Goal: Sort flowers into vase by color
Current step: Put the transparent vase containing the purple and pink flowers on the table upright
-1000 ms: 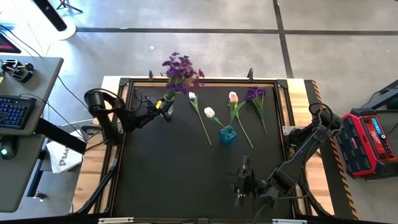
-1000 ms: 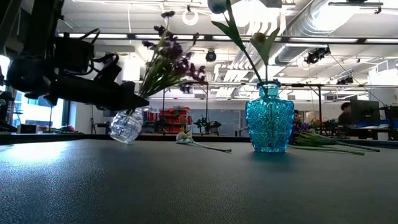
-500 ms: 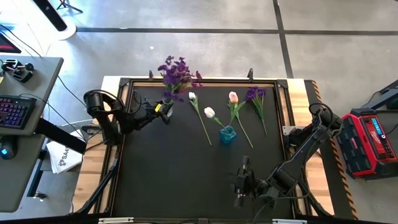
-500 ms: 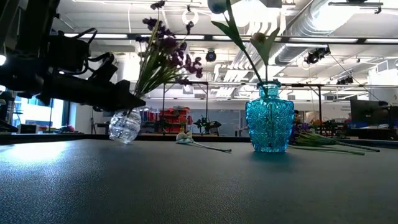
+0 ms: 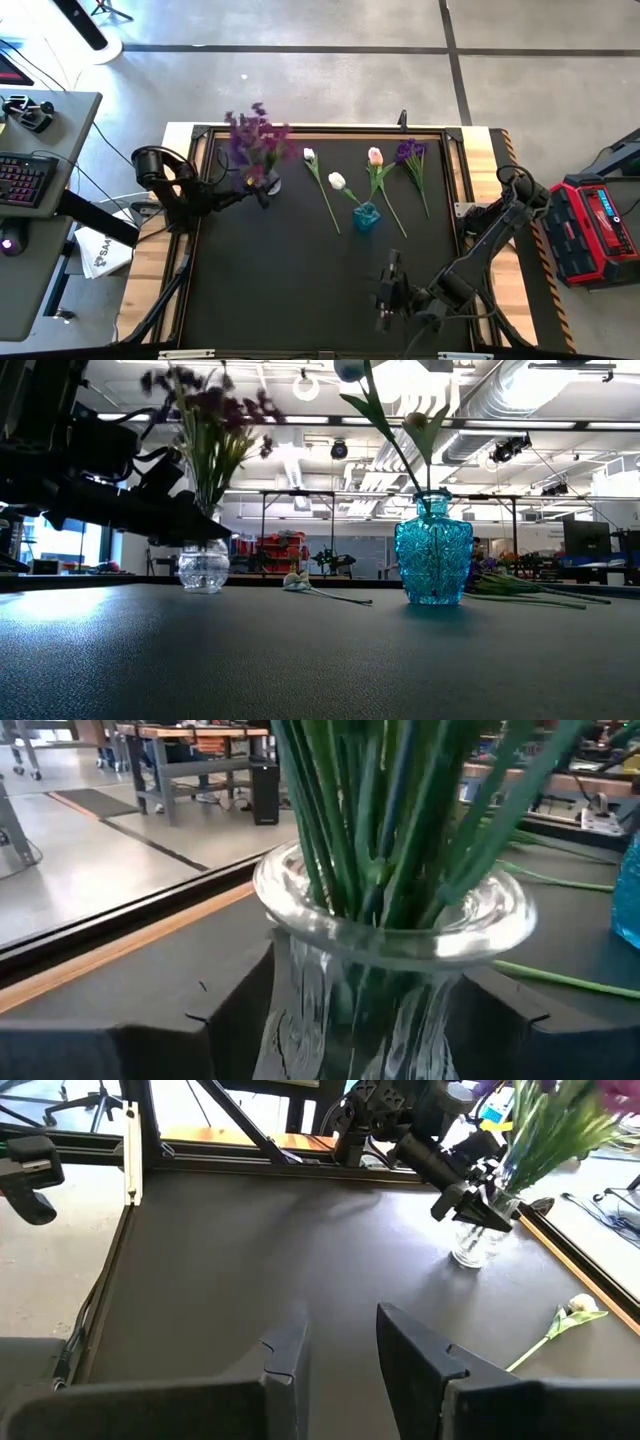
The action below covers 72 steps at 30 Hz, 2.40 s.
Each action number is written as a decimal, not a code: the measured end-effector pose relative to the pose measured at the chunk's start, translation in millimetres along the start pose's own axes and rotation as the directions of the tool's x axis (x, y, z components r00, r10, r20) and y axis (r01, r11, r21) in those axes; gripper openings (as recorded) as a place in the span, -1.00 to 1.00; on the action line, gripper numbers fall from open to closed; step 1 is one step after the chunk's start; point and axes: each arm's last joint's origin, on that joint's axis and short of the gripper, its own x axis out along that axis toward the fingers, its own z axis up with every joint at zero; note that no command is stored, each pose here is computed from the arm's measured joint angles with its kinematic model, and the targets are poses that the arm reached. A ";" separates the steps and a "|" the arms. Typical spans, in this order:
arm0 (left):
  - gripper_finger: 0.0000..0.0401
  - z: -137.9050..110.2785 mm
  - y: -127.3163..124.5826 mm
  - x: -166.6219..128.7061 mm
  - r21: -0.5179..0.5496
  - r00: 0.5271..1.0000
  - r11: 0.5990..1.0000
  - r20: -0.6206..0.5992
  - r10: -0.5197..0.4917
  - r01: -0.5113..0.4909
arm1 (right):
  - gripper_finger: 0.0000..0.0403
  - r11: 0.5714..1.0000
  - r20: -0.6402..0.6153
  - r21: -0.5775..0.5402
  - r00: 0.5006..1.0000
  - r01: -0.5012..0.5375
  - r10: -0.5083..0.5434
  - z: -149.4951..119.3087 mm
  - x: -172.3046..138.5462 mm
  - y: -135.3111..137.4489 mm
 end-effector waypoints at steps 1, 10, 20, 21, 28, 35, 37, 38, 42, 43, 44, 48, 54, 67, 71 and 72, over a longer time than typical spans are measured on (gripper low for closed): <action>0.23 -0.4 0.0 0.0 0.000 1.000 1.000 -0.004 -0.002 0.002 | -0.58 1.000 0.000 0.000 1.000 0.000 0.000 0.0 0.1 -0.1; 0.34 -3.6 0.3 0.5 0.007 0.999 1.000 -0.041 0.002 -0.002 | -0.58 1.000 0.001 0.003 1.000 -0.003 0.003 0.2 0.0 0.2; 0.24 -1.9 4.5 0.9 0.014 0.986 0.986 -0.010 0.165 -0.165 | -0.58 1.000 0.000 0.002 1.000 -0.002 0.002 0.4 0.5 -0.2; 0.23 -1.5 5.3 1.6 0.019 0.980 0.980 -0.006 0.200 -0.200 | -0.58 1.000 0.000 0.002 1.000 0.000 0.000 0.5 1.0 -0.5; 0.21 2.6 10.8 8.8 0.085 0.915 0.911 0.023 0.403 -0.403 | -0.58 1.000 -0.004 0.002 1.000 0.005 -0.005 1.2 3.7 -2.4; 0.21 4.5 29.4 13.0 0.020 0.867 0.867 0.016 0.498 -0.498 | -0.58 1.000 -0.004 -0.001 1.000 0.005 -0.005 1.2 3.7 -2.4; 0.21 3.7 32.1 13.6 0.003 0.873 0.873 0.004 0.488 -0.488 | -0.58 1.000 -0.004 -0.001 1.000 0.004 -0.004 1.2 3.7 -2.4; 0.21 3.3 32.6 13.5 0.004 0.877 0.877 -0.001 0.480 -0.480 | -0.58 1.000 -0.004 -0.001 1.000 0.005 -0.005 1.2 3.7 -2.4; 0.22 1.5 32.8 10.6 0.029 0.888 0.887 -0.010 0.461 -0.460 | -0.58 1.000 -0.004 -0.001 1.000 0.005 -0.005 1.2 3.7 -2.4; 0.24 0.8 32.9 9.4 0.031 0.889 0.889 -0.013 0.457 -0.456 | -0.58 1.000 -0.005 -0.001 1.000 0.004 -0.004 1.2 3.7 -2.4; 0.27 -0.1 33.1 7.6 0.032 0.891 0.891 -0.015 0.453 -0.453 | -0.58 1.000 -0.005 -0.001 1.000 0.003 -0.003 1.2 3.7 -2.4; 0.42 -3.5 33.9 2.4 0.036 0.893 0.894 -0.033 0.448 -0.447 | -0.58 1.000 -0.007 0.004 1.000 0.003 -0.003 1.0 3.7 -2.4; 0.63 -8.0 30.5 0.7 0.068 0.900 0.902 -0.064 0.431 -0.426 | -0.58 1.000 -0.007 0.004 1.000 0.003 -0.003 1.0 3.7 -2.4; 0.70 -14.6 20.5 -1.7 0.165 0.900 0.900 -0.108 0.423 -0.403 | -0.58 1.000 -0.006 0.007 1.000 0.002 -0.002 1.1 3.7 -2.3; 0.70 -15.1 17.4 -2.8 0.174 0.896 0.895 -0.104 0.431 -0.411 | -0.58 1.000 -0.006 0.007 1.000 0.002 -0.002 1.1 3.7 -2.3; 0.70 -15.3 16.9 -3.1 0.175 0.895 0.894 -0.103 0.434 -0.413 | -0.58 1.000 -0.006 0.007 1.000 0.002 -0.002 1.1 3.7 -2.3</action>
